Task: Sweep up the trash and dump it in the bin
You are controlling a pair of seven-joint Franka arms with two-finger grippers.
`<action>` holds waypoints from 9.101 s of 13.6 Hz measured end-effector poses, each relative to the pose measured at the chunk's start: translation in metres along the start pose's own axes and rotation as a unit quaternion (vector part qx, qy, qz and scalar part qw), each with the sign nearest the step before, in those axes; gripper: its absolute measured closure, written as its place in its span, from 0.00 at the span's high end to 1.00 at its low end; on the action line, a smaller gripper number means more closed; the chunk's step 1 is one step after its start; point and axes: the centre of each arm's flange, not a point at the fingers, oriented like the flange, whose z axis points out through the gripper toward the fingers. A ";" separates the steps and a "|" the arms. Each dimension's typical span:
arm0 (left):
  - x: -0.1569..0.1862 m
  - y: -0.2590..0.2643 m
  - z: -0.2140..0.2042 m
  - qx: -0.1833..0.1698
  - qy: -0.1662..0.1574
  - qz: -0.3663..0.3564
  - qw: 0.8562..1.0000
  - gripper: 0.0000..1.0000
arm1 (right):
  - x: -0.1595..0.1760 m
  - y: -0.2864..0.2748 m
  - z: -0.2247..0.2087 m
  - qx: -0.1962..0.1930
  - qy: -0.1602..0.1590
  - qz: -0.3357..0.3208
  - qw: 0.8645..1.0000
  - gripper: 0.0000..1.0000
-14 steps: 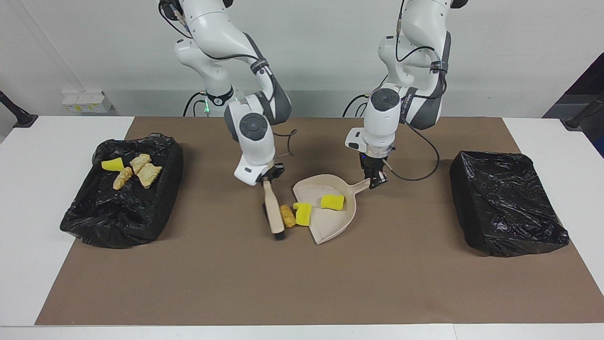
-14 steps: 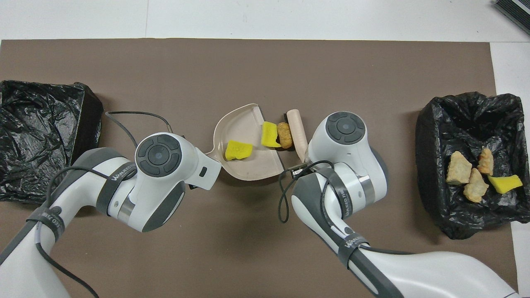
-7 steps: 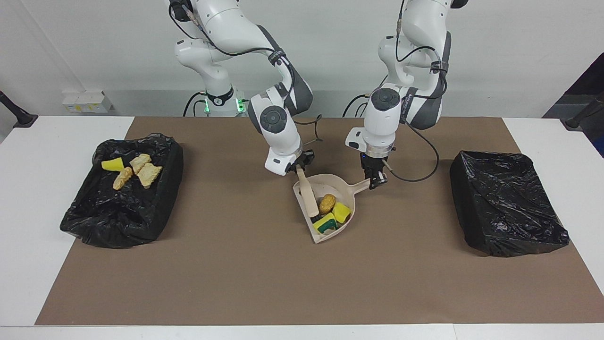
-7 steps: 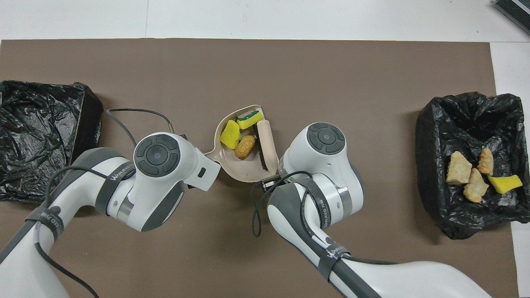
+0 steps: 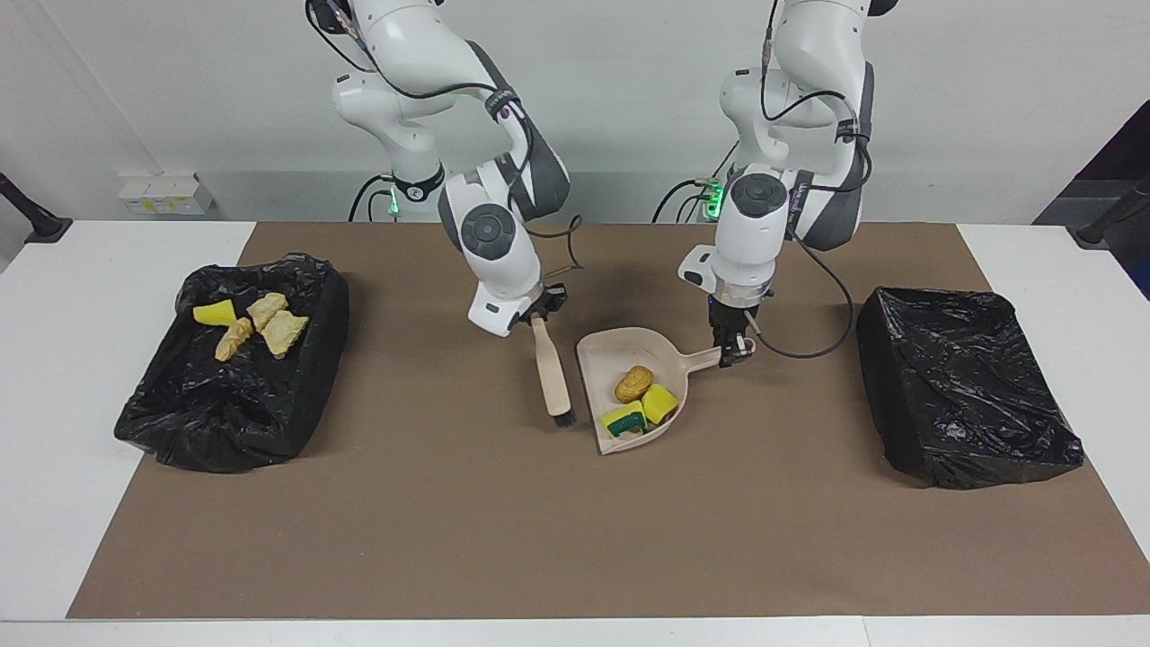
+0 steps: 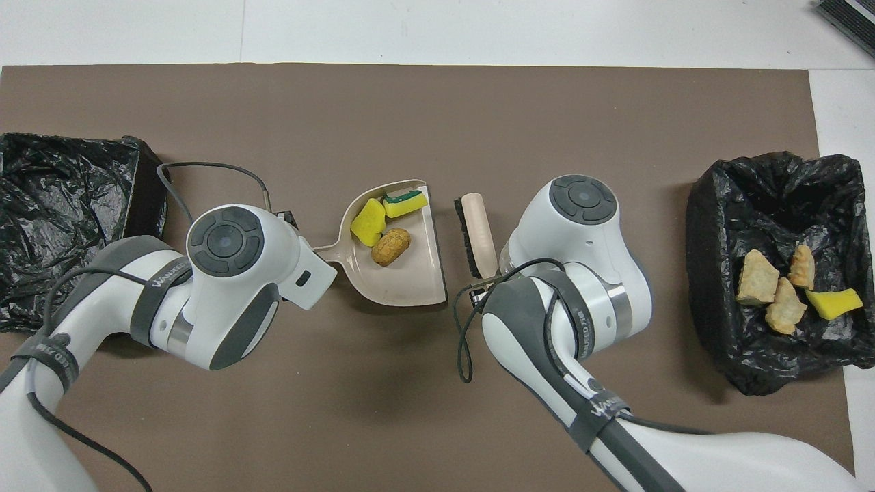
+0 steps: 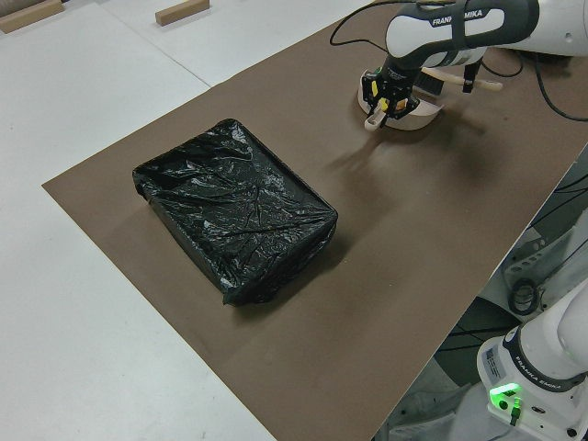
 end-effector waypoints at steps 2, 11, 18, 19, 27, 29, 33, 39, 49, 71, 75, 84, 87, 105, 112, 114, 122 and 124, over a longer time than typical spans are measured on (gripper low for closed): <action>-0.026 -0.016 -0.015 0.015 0.002 0.024 1.000 0.33 | -0.012 -0.019 -0.005 -0.008 0.001 0.034 0.999 0.26; -0.268 -0.051 -0.107 0.053 -0.020 0.041 0.998 0.33 | -0.113 -0.201 0.087 -0.074 -0.009 0.109 0.991 0.26; -0.449 -0.048 -0.146 0.079 -0.057 -0.023 0.995 0.33 | -0.147 -0.232 0.129 -0.092 -0.012 0.088 0.992 0.42; -0.462 -0.047 -0.147 0.076 -0.081 -0.017 0.994 0.33 | -0.145 -0.230 0.126 -0.093 -0.014 0.091 0.991 0.52; -0.464 -0.061 -0.155 0.064 -0.301 0.042 0.951 0.33 | -0.095 -0.187 -0.005 -0.076 0.047 0.107 0.990 1.00; -0.455 -0.064 -0.162 0.064 -0.335 0.042 0.939 0.33 | -0.084 -0.149 -0.052 -0.083 0.073 0.091 0.990 1.00; -0.442 -0.069 -0.205 0.055 -0.385 0.043 0.920 0.33 | -0.062 -0.068 -0.136 -0.095 0.095 0.066 0.989 1.00; -0.397 -0.059 -0.249 0.055 -0.404 0.031 0.913 0.33 | -0.061 0.112 -0.246 -0.081 0.101 0.077 0.989 1.00; -0.226 -0.046 -0.202 0.004 -0.103 -0.228 0.968 0.33 | -0.125 0.199 -0.290 -0.071 0.101 0.130 0.984 1.00; 0.158 0.039 -0.054 -0.080 0.011 -0.606 0.792 0.33 | -0.124 0.197 -0.287 -0.070 0.098 0.128 0.985 1.00; 0.118 0.004 -0.045 -0.060 0.010 -0.636 0.769 0.33 | -0.124 0.197 -0.287 -0.070 0.098 0.128 0.985 1.00; 0.109 -0.007 -0.019 -0.057 0.014 -0.643 0.763 0.75 | -0.124 0.197 -0.287 -0.070 0.098 0.128 0.985 1.00; 0.109 -0.008 -0.020 -0.055 0.017 -0.643 0.764 1.00 | -0.124 0.197 -0.287 -0.070 0.098 0.128 0.985 1.00; -0.098 -0.057 -0.202 0.005 0.037 -0.551 0.834 1.00 | -0.124 0.197 -0.287 -0.070 0.098 0.128 0.985 1.00; -0.194 -0.070 -0.255 0.004 0.018 -0.547 0.837 1.00 | -0.124 0.197 -0.287 -0.070 0.098 0.128 0.985 1.00; -0.209 -0.072 -0.254 0.003 0.016 -0.549 0.836 1.00 | -0.124 0.197 -0.287 -0.070 0.098 0.128 0.985 1.00; -0.244 -0.063 -0.273 0.000 0.035 -0.576 0.816 1.00 | -0.124 0.197 -0.287 -0.070 0.098 0.128 0.985 1.00; -0.244 -0.055 -0.277 -0.014 0.027 -0.576 0.817 1.00 | -0.124 0.197 -0.287 -0.070 0.098 0.128 0.985 1.00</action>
